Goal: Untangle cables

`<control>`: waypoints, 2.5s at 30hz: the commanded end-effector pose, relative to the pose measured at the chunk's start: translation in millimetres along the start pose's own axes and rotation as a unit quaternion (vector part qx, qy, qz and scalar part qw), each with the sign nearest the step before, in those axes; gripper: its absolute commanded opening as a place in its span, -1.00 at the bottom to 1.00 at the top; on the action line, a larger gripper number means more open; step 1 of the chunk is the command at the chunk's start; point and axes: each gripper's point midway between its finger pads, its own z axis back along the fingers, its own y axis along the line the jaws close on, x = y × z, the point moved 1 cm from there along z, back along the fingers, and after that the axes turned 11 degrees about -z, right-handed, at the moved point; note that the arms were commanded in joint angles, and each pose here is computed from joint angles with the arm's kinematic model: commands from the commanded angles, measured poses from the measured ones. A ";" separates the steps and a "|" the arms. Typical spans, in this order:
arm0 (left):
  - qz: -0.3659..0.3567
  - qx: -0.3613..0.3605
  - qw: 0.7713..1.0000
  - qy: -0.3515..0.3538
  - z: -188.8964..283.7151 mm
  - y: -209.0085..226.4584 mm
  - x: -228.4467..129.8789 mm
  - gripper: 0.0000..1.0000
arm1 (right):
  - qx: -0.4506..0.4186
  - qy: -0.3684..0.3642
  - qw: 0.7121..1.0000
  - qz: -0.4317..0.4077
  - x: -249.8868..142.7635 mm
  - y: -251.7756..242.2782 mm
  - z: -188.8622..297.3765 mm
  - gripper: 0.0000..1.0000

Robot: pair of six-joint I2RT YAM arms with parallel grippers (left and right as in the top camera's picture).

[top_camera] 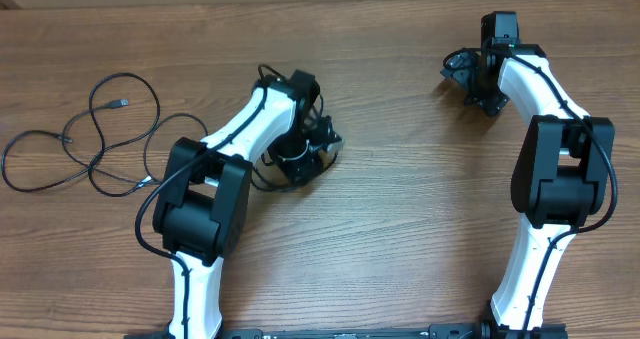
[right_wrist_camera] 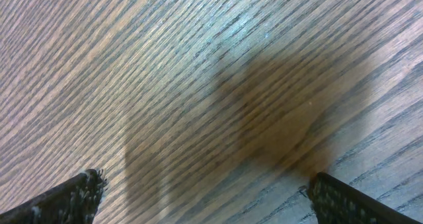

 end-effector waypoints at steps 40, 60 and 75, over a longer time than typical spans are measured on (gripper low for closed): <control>0.753 0.360 0.518 -0.187 320.3 90.7 -320.9 -0.92 | -0.016 0.015 1.000 -0.004 -7.6 -11.4 -15.2 1.00; 0.746 0.275 0.563 -0.224 262.8 128.9 -290.6 -0.92 | -0.016 0.015 1.000 -0.004 -7.6 -11.4 -15.2 1.00; 0.730 0.139 0.641 -0.194 193.0 154.4 -252.6 -0.24 | -0.016 0.015 1.000 -0.004 -7.6 -11.4 -15.2 0.99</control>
